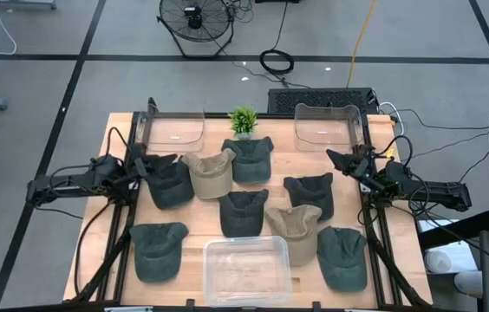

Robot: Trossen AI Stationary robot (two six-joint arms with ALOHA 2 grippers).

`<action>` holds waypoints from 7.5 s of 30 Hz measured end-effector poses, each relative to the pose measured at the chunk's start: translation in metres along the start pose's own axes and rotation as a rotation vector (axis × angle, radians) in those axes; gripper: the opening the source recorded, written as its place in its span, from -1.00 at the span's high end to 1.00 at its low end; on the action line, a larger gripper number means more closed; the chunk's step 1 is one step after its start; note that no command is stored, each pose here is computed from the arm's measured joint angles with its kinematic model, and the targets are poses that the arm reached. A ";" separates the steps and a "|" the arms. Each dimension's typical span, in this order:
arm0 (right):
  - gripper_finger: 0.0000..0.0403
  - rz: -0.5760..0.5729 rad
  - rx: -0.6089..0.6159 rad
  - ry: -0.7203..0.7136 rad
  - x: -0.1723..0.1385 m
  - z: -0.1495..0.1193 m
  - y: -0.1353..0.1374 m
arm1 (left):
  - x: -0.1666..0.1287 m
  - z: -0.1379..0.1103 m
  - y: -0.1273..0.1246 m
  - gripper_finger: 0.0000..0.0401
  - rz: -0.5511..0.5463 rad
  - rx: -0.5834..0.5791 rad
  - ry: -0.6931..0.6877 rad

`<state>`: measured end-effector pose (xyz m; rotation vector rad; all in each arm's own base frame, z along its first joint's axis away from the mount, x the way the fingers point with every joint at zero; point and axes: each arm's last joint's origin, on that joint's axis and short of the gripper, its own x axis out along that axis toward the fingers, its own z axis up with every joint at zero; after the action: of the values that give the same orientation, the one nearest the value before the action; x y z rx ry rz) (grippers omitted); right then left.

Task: Pick & Place hat
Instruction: Put the top light brown cap into the left transparent bin

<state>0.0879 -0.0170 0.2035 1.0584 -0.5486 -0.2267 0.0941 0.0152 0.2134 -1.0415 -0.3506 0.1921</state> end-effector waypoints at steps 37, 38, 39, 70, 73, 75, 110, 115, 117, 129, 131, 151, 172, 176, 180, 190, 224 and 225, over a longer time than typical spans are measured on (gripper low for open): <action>1.00 0.104 -0.445 0.199 0.088 0.029 0.130 | 0.078 0.061 -0.146 0.99 0.070 0.479 0.180; 1.00 0.100 -0.462 0.220 0.093 0.030 0.134 | 0.081 0.061 -0.148 0.99 0.081 0.490 0.194; 1.00 0.093 -0.476 0.249 0.097 0.029 0.137 | 0.083 0.062 -0.149 0.99 0.091 0.502 0.205; 1.00 -0.092 -0.705 0.670 0.154 0.015 0.146 | 0.144 0.057 -0.173 0.93 0.259 0.700 0.563; 1.00 -0.126 -0.713 0.681 0.156 0.016 0.141 | 0.149 0.053 -0.169 0.80 0.273 0.710 0.583; 1.00 -0.141 -0.714 0.681 0.156 0.017 0.139 | 0.150 0.052 -0.167 0.69 0.284 0.711 0.596; 1.00 -0.185 -0.706 0.715 0.151 0.018 0.136 | 0.188 0.006 -0.089 -0.53 0.634 0.797 1.051; 1.00 -0.186 -0.706 0.714 0.151 0.019 0.136 | 0.194 0.000 -0.074 -0.45 0.696 0.786 1.104; 1.00 -0.185 -0.708 0.713 0.151 0.019 0.136 | 0.196 -0.003 -0.066 -0.39 0.734 0.779 1.143; 1.00 -0.201 -0.716 0.732 0.149 0.018 0.134 | 0.218 -0.011 -0.024 -0.08 0.807 0.767 1.227; 1.00 -0.209 -0.716 0.740 0.149 0.018 0.133 | 0.220 -0.014 -0.016 -0.06 0.821 0.773 1.264; 1.00 -0.225 -0.709 0.753 0.147 0.018 0.132 | 0.229 -0.023 0.032 -0.04 0.899 0.794 1.447; 1.00 -0.225 -0.709 0.753 0.147 0.018 0.132 | 0.214 -0.035 0.048 0.43 0.854 0.858 1.540; 1.00 -0.225 -0.710 0.753 0.147 0.018 0.132 | 0.215 -0.034 0.046 0.83 0.849 0.843 1.550; 1.00 -0.225 -0.709 0.752 0.147 0.018 0.132 | 0.214 -0.035 0.045 0.92 0.830 0.804 1.565; 1.00 -0.222 -0.716 0.753 0.147 0.018 0.132 | 0.201 -0.024 -0.008 0.95 0.774 0.808 1.526; 1.00 -0.191 -0.755 0.614 0.152 0.024 0.141 | 0.169 0.132 -0.090 0.97 1.005 1.375 1.517; 1.00 -0.190 -0.755 0.613 0.151 0.024 0.141 | 0.168 0.137 -0.088 0.96 1.003 1.362 1.519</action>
<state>0.1912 -0.0326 0.3840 0.3938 0.1995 -0.2334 0.1979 0.1363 0.3843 0.2941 1.5463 0.3774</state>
